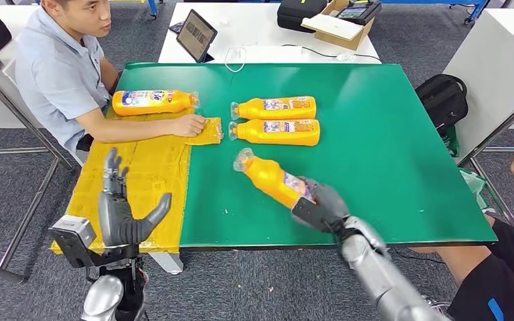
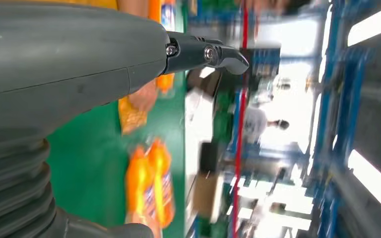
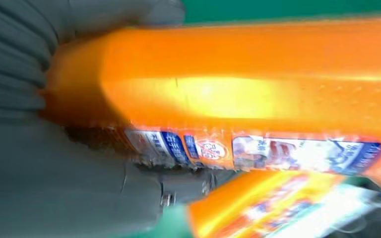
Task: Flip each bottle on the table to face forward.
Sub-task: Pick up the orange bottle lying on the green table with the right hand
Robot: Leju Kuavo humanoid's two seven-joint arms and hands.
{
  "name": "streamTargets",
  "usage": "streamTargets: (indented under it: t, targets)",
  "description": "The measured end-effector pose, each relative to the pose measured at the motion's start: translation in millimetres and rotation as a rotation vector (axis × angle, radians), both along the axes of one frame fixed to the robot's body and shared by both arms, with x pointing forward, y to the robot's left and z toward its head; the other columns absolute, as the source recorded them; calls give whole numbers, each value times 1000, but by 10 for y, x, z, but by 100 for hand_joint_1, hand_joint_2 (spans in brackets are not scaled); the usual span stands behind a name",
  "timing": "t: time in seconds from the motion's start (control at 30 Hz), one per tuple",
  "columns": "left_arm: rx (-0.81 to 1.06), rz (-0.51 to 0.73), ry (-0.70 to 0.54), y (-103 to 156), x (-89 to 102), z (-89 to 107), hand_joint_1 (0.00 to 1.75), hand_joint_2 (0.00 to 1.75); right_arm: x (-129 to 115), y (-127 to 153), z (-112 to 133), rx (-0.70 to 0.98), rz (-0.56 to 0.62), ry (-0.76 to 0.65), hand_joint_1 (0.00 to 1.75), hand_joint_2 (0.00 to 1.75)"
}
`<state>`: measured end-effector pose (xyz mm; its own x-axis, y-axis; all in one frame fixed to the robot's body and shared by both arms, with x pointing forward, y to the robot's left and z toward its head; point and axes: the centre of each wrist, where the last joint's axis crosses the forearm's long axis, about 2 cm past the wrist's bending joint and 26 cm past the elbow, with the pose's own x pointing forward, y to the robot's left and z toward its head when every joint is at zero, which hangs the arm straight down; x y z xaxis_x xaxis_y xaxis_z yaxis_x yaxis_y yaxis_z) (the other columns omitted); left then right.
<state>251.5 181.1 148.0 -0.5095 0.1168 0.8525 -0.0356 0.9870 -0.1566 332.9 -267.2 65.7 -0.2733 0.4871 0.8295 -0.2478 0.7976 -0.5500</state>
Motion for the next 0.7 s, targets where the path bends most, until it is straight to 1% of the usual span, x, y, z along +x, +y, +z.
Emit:
streamTargets:
  t: [0.07,0.13,0.2,0.27,0.4,0.47,0.6,0.7]
  targets:
    - [-59,-53,28,-99,-39,-28,0,175,-96,237,117,117,-47,-112,175,175]
    - [-100,-127,55,-217,-118,-88,0,175,-143,415,294,217,-90,-214,175,175]
    - [-116,-179,70,-315,-192,-138,0,175,-167,510,447,284,-105,-277,175,175]
    - [-122,-229,79,-380,-234,-165,0,175,-207,564,533,325,-97,-312,174,175]
    - [-136,-396,107,-508,-294,-199,0,175,-310,726,594,360,-18,-344,174,175]
    - [-150,-445,115,-554,-305,-205,0,175,-357,843,606,358,26,-356,173,175]
    - [-177,-481,100,-615,-292,-182,0,175,-440,1092,612,364,113,-344,173,175]
    - [-213,-482,71,-629,-270,-143,0,175,-487,1261,556,350,192,-291,173,175]
